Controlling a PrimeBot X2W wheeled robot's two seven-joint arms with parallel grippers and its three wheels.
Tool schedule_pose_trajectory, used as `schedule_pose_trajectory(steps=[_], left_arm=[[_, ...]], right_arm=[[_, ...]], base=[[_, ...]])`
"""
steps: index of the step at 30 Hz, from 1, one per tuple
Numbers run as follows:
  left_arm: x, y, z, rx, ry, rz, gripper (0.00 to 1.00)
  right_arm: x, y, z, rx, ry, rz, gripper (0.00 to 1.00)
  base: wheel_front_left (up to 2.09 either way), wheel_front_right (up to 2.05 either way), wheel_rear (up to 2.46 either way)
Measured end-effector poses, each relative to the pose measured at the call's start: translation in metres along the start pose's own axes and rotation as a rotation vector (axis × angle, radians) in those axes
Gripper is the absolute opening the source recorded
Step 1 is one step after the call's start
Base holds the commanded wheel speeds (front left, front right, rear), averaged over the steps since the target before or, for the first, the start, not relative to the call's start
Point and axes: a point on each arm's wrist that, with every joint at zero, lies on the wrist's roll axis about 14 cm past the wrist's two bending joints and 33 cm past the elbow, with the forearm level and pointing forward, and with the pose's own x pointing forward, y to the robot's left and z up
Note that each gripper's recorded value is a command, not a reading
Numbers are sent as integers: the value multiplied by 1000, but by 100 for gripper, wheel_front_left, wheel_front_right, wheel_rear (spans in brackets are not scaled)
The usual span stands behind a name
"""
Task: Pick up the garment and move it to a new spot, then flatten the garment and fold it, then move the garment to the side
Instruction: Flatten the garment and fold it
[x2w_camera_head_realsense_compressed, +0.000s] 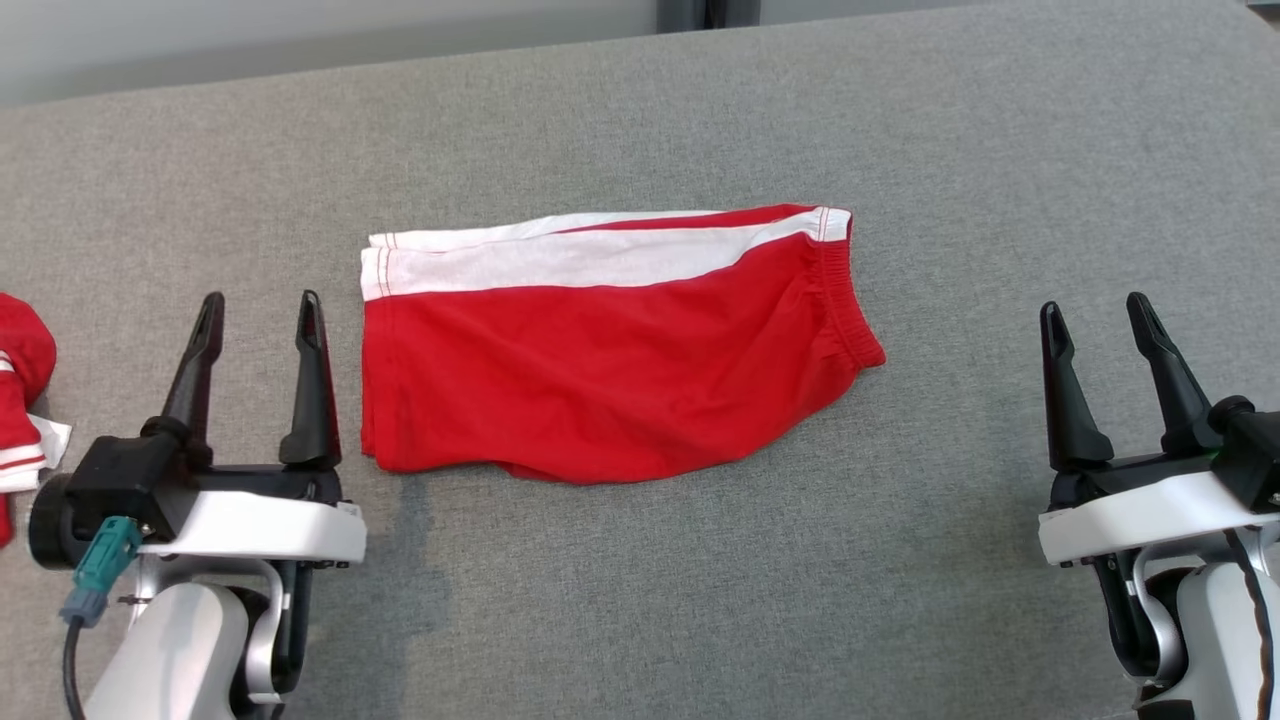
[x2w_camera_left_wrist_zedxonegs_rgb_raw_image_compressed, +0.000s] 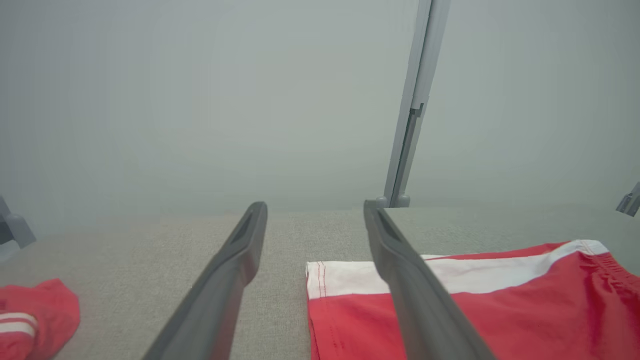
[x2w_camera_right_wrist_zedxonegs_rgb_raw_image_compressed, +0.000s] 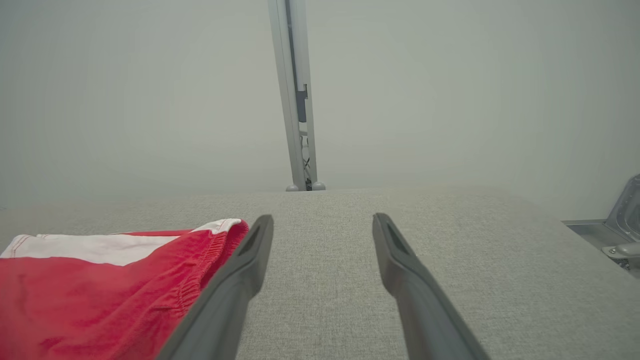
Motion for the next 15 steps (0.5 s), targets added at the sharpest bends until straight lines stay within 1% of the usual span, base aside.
schedule_pose_trajectory(steps=[3,6,15], left_arm=[[-1,9,16,57,-47,7,100],[-6,16,16,79,-43,16,100],[-11,22,11,79,-25,33,100]], right_arm=[[-1,1,7,-33,-9,8,100],[-3,2,9,-38,-6,11,100],[-3,3,6,-42,7,14,100]], base=[[0,0,0],[0,0,0],[0,0,0]])
